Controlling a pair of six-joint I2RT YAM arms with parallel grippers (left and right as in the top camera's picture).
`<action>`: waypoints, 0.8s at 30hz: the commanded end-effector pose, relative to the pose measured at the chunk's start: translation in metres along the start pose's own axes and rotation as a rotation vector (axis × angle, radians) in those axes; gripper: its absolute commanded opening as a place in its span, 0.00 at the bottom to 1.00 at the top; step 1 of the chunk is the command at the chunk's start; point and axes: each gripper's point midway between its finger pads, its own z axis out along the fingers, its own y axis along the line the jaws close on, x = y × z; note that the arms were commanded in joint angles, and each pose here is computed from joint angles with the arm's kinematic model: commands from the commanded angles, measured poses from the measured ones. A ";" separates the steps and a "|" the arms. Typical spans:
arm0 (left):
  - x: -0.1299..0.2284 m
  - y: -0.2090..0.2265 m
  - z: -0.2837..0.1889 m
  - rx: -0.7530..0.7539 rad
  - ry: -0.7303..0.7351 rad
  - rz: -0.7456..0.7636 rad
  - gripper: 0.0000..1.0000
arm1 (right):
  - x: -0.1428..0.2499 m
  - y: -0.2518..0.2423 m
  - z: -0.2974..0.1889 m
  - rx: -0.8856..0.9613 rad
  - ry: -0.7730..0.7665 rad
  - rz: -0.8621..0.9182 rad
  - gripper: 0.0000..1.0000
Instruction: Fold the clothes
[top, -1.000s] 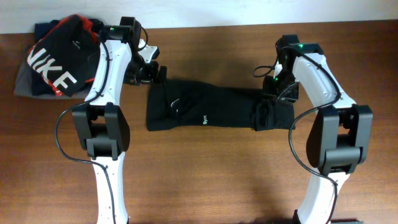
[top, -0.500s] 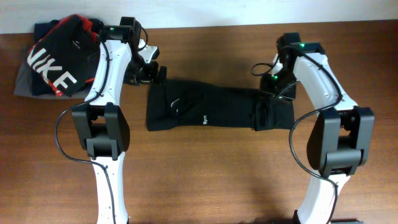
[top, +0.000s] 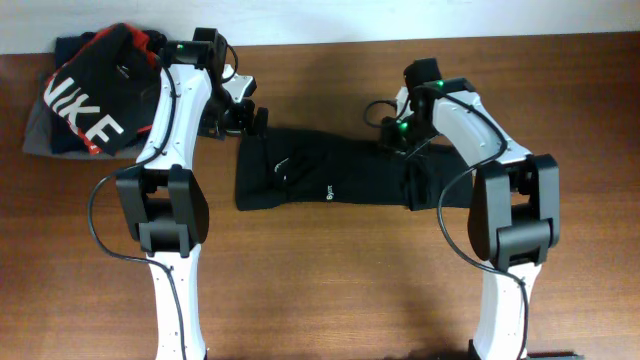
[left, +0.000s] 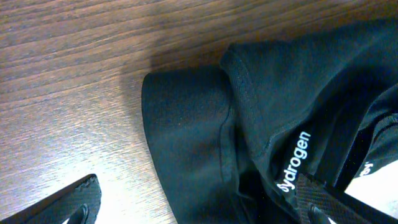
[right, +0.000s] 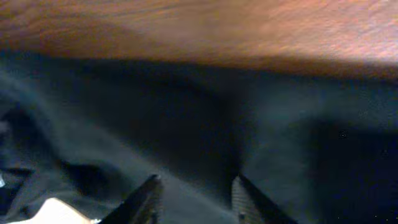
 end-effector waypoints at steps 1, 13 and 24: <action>0.003 -0.002 0.009 0.017 0.023 0.009 0.99 | -0.013 0.024 -0.032 -0.053 -0.059 -0.044 0.27; 0.003 -0.002 0.009 0.018 0.022 0.009 0.99 | -0.008 -0.045 -0.169 0.258 -0.184 0.026 0.04; 0.003 -0.002 0.009 0.018 0.023 0.008 0.99 | 0.021 -0.093 -0.083 0.281 -0.011 0.091 0.04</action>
